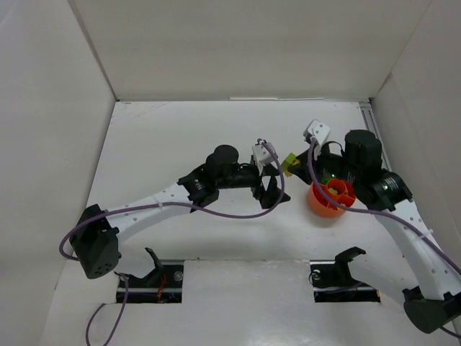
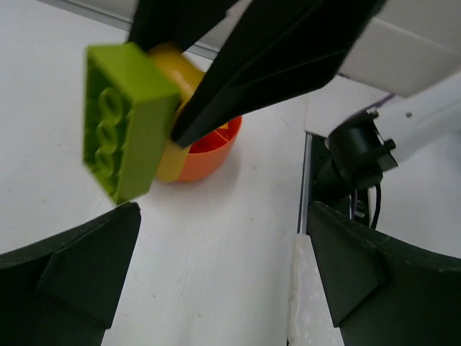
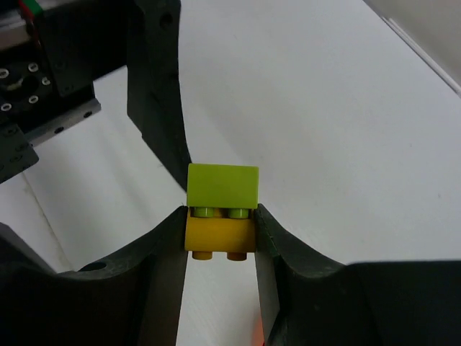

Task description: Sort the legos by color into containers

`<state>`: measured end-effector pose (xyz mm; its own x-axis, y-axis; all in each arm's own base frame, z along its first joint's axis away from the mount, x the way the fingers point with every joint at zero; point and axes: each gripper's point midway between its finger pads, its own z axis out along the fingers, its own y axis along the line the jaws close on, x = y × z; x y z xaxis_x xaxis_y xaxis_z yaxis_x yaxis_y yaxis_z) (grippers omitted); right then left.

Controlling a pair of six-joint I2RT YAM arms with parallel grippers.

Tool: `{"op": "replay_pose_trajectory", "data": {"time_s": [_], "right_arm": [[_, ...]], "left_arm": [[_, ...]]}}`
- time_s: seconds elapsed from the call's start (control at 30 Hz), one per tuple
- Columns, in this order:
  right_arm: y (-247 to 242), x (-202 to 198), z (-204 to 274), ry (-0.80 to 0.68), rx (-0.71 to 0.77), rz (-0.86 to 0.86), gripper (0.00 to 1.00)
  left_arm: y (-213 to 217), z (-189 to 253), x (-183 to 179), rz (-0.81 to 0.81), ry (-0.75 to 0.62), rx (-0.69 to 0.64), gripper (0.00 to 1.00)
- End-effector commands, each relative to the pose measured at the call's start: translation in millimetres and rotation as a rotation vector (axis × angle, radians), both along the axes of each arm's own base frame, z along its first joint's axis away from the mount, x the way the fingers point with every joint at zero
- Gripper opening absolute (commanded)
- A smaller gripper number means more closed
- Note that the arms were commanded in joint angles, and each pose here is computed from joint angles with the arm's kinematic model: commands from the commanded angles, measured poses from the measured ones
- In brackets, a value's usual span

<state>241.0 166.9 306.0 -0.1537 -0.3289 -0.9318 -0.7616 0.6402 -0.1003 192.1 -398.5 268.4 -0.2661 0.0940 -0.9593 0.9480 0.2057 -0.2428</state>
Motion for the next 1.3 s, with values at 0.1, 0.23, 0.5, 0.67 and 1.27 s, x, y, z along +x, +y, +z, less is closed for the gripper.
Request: {"op": "replay_pose_trajectory", "data": {"time_s": [0.1, 0.23, 0.5, 0.67, 1.27], "right_arm": [[55.3, -31.2, 48.9, -0.126, 0.154, 0.425, 0.00], [53.6, -30.0, 39.9, -0.126, 0.103, 0.443, 0.00], [51.3, -46.8, 20.3, -0.061, 0.047, 0.527, 0.00], [56.3, -60.0, 12.8, -0.036, 0.056, 0.626, 0.00], [64.3, -60.4, -1.6, 0.025, 0.036, 0.658, 0.00]], "left_arm": [[13.0, 25.8, -33.8, -0.191, -0.171, -0.054, 0.97], [24.0, 21.7, -32.7, -0.164, -0.189, -0.037, 0.97], [49.1, 24.1, -11.9, -0.075, -0.232, -0.010, 0.97], [52.3, 27.1, -8.9, -0.065, -0.260, -0.023, 0.97], [28.1, 27.4, -18.7, -0.252, -0.276, -0.035, 0.53]]}}
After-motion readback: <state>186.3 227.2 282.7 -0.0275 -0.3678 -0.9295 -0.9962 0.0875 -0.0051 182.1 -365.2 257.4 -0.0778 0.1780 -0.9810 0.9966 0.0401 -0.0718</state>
